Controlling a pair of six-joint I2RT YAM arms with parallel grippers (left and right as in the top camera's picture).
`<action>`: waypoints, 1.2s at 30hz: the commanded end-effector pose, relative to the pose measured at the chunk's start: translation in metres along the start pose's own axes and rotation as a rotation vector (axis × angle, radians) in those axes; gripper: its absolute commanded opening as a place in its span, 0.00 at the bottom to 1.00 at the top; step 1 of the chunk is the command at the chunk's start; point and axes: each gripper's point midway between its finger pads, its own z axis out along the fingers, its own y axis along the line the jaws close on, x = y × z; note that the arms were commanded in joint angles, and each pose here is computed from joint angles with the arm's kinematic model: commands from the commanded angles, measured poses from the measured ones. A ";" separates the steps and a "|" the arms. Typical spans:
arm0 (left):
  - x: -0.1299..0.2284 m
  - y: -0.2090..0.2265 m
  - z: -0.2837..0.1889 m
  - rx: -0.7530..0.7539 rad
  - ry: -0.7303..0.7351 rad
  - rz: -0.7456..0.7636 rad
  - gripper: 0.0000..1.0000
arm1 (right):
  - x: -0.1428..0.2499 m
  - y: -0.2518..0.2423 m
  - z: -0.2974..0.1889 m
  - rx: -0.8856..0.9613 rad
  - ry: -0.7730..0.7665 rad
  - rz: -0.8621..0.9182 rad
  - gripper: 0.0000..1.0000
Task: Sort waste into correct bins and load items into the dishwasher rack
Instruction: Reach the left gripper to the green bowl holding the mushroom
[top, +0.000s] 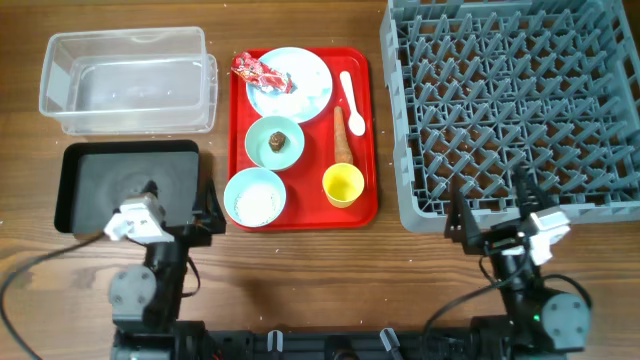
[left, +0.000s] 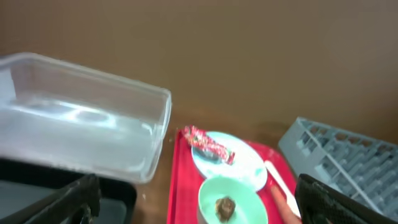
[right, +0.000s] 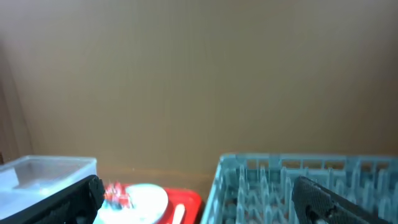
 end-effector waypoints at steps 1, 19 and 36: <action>-0.030 -0.015 0.016 0.000 0.096 0.061 1.00 | -0.030 0.005 0.010 -0.012 0.036 0.000 0.99; 0.057 -0.121 0.139 0.080 0.955 0.183 1.00 | 0.028 -0.014 0.096 0.022 0.911 0.128 1.00; 0.237 -0.128 0.176 -0.008 1.210 0.248 0.77 | 0.084 -0.022 0.090 0.075 1.122 0.218 0.82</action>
